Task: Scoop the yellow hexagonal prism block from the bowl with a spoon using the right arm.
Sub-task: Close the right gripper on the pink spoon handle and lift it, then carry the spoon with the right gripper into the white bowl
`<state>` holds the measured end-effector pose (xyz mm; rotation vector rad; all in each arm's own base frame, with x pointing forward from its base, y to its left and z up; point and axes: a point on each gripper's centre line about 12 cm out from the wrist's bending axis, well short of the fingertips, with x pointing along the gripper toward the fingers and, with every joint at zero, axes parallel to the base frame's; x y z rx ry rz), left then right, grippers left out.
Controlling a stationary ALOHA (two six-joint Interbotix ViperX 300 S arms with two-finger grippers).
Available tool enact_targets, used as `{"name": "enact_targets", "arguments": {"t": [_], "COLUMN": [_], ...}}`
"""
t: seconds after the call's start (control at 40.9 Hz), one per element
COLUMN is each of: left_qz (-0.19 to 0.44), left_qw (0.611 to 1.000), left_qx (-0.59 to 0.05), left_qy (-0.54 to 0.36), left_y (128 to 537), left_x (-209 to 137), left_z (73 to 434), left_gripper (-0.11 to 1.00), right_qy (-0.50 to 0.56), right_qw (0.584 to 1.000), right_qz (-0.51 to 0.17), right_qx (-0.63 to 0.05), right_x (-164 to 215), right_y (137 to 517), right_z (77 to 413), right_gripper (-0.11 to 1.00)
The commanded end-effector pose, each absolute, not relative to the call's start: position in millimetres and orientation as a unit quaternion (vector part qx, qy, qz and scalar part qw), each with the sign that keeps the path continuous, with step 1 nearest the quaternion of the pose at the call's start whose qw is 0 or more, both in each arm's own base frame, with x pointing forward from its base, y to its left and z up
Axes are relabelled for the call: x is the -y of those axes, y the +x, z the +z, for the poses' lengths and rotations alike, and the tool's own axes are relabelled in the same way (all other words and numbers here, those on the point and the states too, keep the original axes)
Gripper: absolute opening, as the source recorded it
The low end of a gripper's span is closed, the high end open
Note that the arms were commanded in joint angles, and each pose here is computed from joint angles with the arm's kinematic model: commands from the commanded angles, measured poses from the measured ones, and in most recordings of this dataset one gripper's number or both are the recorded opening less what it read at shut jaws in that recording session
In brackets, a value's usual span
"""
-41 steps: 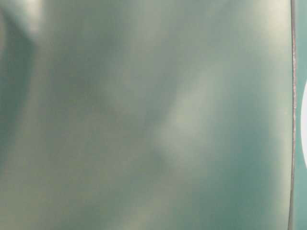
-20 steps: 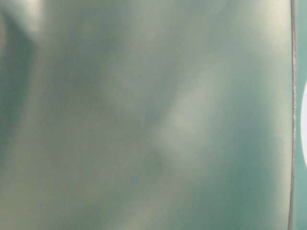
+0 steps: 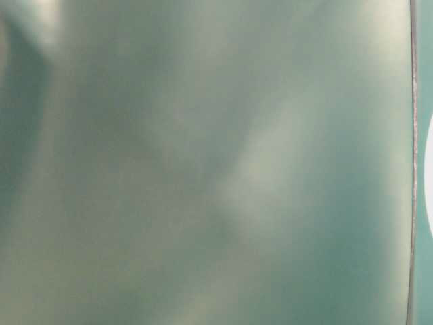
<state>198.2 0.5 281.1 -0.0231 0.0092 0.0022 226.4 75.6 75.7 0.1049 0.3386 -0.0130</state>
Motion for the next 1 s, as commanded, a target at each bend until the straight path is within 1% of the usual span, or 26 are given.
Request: {"name": "enact_targets", "arguments": {"t": [0.0,0.22,0.562,0.807,0.978], "left_qz": [0.001,0.000,0.000,0.000,0.000], "left_qw": [1.000,1.000,1.000,1.000,1.000], "left_qx": [0.008,0.009,0.014,0.021,0.025], "left_qy": [-0.010,-0.008,-0.007,-0.003,-0.002], "left_y": [200.9,200.9,200.7,200.1,200.1], "left_x": [-0.4,-0.3,-0.3,-0.3,-0.3], "left_z": [291.8,291.9,293.6,295.7,296.6], "left_gripper": [-0.01,-0.01,-0.01,-0.01,-0.01], "right_qy": [0.061,0.083,0.118,0.139,0.154], "right_qw": [0.987,0.988,0.986,0.982,0.976], "right_qz": [-0.003,0.004,0.000,-0.027,-0.041], "right_qx": [-0.150,-0.134,-0.115,-0.122,-0.151], "right_x": [-77.8,-78.7,-70.8,-50.4,-31.8], "right_y": [229.0,228.3,237.1,257.2,275.7], "right_z": [84.2,100.9,139.8,173.0,199.3], "right_gripper": [0.24,0.23,0.23,0.23,0.23]}}
